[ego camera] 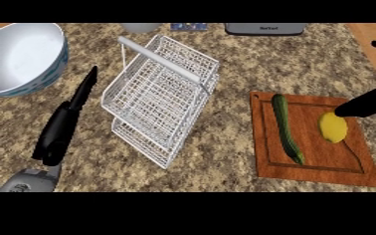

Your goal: Pick the lemon from the cutting board and place it in the tiered basket

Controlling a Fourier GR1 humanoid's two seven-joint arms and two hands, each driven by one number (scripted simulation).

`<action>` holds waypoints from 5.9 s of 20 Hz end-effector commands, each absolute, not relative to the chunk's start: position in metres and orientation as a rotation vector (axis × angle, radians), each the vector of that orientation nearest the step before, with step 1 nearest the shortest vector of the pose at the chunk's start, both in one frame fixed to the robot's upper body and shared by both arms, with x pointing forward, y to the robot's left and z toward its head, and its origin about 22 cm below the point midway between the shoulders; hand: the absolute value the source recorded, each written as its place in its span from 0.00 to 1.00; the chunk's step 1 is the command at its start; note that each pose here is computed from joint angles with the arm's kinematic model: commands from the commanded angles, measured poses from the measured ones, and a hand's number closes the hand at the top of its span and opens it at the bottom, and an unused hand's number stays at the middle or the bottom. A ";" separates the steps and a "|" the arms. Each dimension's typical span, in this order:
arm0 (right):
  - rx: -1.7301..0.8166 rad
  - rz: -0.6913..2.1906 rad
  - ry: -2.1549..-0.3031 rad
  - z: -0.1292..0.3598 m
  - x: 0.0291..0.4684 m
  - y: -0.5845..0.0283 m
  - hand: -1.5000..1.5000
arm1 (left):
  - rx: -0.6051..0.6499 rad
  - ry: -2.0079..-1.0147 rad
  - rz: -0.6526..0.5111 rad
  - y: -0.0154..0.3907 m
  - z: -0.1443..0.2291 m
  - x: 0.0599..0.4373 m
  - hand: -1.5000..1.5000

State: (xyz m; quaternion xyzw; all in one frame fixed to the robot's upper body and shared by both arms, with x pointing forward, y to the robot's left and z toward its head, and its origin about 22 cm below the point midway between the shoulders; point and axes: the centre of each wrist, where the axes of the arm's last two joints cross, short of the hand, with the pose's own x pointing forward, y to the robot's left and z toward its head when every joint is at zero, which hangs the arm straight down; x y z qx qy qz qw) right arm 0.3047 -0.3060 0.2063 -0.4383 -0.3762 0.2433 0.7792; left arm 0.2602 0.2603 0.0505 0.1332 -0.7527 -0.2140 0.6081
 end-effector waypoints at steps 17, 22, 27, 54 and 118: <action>-1.110 0.540 -0.329 0.124 0.342 -0.243 0.00 | 0.306 -1.762 -0.498 0.262 0.052 0.262 0.50; -1.109 0.541 -0.254 0.110 0.350 -0.248 0.00 | 0.296 -1.751 -0.508 0.265 0.055 0.250 0.50; -1.053 0.610 -0.222 0.131 0.353 -0.256 0.00 | 0.310 -1.734 -0.488 0.264 0.048 0.252 0.50; -1.129 0.487 -0.209 0.085 0.317 -0.287 0.00 | 0.309 -1.731 -0.488 0.259 0.041 0.258 0.50; -1.106 0.605 -1.533 0.241 0.140 -0.189 1.00 | 0.298 -1.758 -0.506 0.266 0.057 0.260 0.50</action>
